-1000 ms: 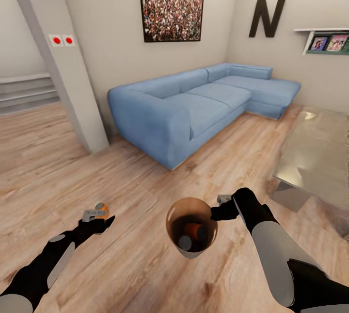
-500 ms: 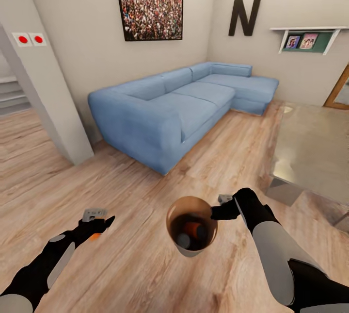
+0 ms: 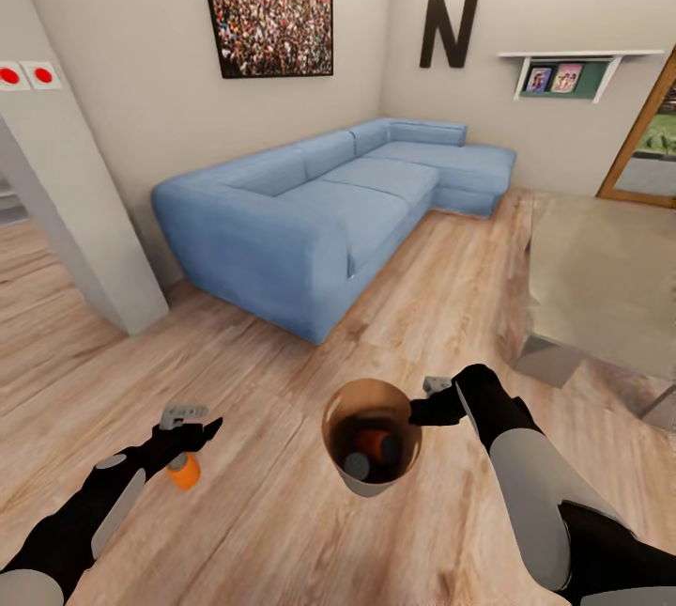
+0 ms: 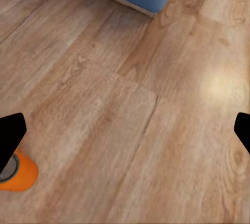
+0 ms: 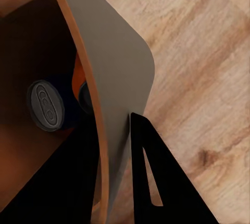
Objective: Put the three can of soda from the living room inside the tash can in the kitchen.
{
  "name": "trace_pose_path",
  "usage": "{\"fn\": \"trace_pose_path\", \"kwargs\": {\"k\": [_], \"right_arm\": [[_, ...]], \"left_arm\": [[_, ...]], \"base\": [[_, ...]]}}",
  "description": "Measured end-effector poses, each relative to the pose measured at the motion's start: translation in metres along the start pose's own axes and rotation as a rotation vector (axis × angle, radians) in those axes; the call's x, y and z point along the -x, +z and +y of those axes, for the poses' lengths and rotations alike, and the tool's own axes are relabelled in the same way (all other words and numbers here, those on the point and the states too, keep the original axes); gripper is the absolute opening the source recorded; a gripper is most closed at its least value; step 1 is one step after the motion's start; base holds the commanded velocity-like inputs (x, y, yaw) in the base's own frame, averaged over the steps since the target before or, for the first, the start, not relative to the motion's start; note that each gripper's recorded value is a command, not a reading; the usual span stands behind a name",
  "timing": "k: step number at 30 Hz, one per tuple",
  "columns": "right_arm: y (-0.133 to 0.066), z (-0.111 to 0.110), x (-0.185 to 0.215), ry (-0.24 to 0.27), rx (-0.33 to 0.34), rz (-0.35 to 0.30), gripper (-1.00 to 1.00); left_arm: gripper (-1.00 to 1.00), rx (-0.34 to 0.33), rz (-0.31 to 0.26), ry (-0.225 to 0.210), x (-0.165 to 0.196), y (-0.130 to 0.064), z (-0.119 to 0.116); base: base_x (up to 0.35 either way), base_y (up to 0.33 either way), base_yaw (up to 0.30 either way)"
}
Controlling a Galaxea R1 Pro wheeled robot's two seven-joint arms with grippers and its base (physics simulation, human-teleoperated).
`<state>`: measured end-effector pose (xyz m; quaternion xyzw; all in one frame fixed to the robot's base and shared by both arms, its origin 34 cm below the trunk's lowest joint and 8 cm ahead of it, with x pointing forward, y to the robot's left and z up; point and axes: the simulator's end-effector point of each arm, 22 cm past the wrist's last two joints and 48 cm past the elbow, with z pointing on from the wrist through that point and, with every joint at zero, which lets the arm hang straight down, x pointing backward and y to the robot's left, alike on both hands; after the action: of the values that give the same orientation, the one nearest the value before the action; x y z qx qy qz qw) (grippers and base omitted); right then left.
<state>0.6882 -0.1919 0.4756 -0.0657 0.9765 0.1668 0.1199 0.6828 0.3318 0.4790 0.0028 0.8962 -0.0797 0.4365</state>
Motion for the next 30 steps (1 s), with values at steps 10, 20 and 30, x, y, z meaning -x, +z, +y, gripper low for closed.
{"fn": "trace_pose_path", "kwargs": {"k": [10,20,30], "right_arm": [[0.0002,-0.0008,-0.0003,-0.001,-0.002,0.001,-1.00],[0.0002,-0.0007,-0.0003,-0.001,-0.002,0.001,-1.00],[0.0002,-0.0009,-0.0003,0.002,-0.002,0.000,-1.00]], "left_arm": [[1.00,-0.001,-0.013,0.004,0.0028,0.0001,-0.0002],[1.00,-0.001,-0.015,0.004,0.0031,0.0001,0.0000],[1.00,-0.001,-0.018,0.005,0.0040,0.0001,-0.0003]], "base": [[0.002,0.316,-0.232],[0.000,0.316,-0.241],[0.040,0.316,-0.242]]}}
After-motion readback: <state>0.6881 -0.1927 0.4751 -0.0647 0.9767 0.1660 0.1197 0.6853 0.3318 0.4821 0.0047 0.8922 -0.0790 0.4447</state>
